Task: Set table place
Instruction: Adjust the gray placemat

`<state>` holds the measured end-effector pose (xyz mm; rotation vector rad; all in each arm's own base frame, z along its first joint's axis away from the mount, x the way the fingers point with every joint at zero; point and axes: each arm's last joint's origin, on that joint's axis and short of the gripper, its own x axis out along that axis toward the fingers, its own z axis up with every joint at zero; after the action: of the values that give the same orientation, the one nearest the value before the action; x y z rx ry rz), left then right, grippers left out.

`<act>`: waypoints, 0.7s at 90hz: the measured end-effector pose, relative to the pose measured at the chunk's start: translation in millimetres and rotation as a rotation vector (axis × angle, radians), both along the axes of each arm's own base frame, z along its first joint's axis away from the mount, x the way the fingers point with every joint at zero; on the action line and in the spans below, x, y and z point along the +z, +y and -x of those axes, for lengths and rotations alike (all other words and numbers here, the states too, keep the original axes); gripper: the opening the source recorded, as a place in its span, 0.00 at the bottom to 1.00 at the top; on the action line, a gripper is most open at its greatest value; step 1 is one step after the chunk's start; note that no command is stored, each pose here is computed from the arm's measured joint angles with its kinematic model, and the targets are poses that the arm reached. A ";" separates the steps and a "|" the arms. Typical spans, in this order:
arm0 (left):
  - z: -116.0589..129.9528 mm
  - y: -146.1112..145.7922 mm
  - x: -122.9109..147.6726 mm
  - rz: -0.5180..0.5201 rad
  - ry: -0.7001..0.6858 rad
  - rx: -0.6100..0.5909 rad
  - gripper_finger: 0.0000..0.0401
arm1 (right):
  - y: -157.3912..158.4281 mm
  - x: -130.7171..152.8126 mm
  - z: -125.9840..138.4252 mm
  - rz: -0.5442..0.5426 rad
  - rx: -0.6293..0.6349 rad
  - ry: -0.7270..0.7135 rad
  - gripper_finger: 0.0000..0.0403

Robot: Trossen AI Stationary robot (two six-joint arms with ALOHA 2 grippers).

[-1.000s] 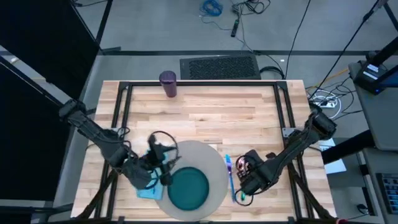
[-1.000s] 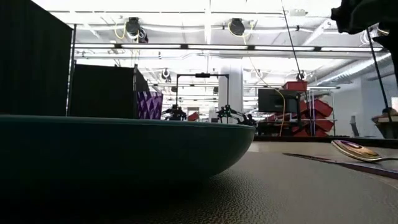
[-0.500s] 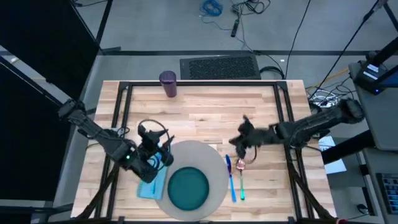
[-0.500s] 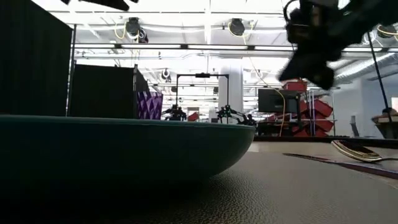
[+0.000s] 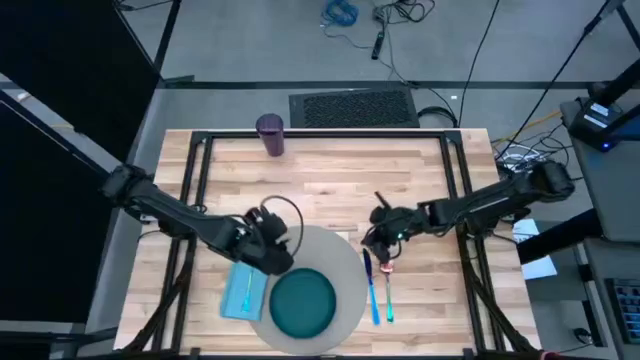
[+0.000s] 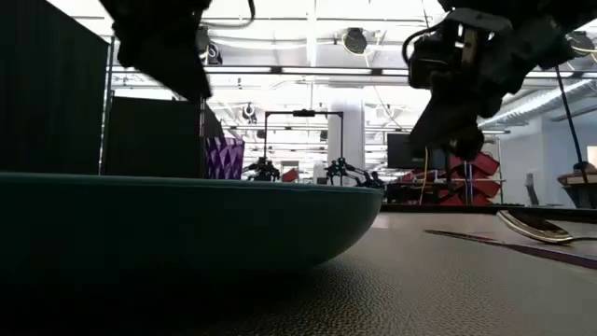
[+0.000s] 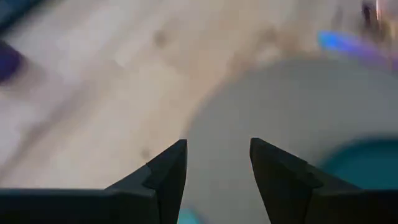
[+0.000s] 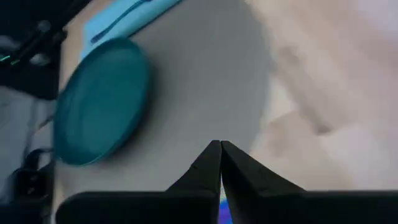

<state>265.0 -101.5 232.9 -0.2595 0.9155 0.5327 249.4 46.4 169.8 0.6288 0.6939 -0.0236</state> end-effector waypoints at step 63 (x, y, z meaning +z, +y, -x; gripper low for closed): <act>3.6 -25.1 -67.2 -0.004 0.367 -0.078 0.40 | -4.9 -23.7 -61.8 0.051 0.055 0.093 0.00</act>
<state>261.4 -126.6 165.6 -0.1228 1.2751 0.5187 311.1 41.5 146.1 0.5621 0.7978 -0.0192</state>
